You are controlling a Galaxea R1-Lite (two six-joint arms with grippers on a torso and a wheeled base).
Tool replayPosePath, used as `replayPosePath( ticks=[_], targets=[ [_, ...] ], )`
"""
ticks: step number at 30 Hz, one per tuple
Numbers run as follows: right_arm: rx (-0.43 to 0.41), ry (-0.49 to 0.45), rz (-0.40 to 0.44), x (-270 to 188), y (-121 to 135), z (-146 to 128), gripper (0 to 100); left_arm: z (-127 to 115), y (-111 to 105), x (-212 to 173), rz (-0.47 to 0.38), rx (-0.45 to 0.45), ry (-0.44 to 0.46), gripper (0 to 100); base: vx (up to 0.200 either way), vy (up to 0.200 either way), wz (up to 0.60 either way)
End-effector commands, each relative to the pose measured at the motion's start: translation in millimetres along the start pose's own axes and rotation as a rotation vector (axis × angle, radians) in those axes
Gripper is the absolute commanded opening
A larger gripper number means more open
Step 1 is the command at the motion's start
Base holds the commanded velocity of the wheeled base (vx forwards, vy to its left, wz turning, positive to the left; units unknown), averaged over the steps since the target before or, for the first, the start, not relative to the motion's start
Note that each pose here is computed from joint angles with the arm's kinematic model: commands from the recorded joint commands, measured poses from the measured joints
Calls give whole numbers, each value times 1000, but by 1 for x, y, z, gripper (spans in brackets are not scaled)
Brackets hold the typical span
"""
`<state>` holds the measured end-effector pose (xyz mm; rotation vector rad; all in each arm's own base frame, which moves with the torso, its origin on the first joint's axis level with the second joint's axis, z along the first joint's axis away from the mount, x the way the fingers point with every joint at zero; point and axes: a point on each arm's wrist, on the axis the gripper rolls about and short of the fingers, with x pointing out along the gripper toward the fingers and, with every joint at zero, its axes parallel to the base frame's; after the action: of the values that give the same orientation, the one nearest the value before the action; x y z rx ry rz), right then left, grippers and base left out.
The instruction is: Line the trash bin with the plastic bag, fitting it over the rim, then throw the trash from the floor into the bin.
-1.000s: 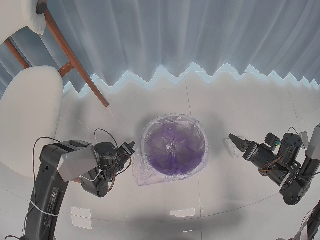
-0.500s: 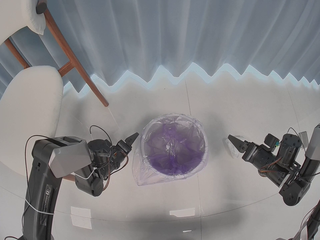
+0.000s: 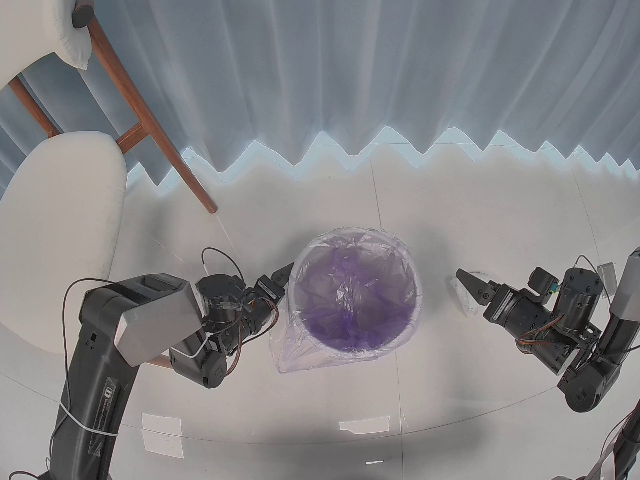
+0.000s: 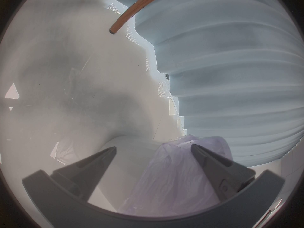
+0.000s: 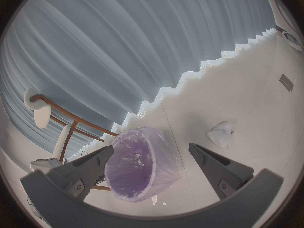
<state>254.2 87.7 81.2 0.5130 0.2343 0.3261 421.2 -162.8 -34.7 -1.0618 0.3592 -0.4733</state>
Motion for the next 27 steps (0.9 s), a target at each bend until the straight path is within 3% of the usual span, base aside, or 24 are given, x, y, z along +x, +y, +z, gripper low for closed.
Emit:
replayPosePath(
  ticks=[1,10,17,27],
  targets=[
    [0,-11,6,0,0,1,100,-3,2,4,-6,0,4,0,0,0,0],
    [0,-4,2,1,-1,-1,100,2,9,3,7,0,-20,0,0,0,0],
    [0,-1,0,1,-1,-2,100,0,37,3,56,15,-26,0,0,0,0],
    [2,-3,-9,1,-2,-2,100,-4,48,7,80,75,-28,0,0,0,0]
  ],
)
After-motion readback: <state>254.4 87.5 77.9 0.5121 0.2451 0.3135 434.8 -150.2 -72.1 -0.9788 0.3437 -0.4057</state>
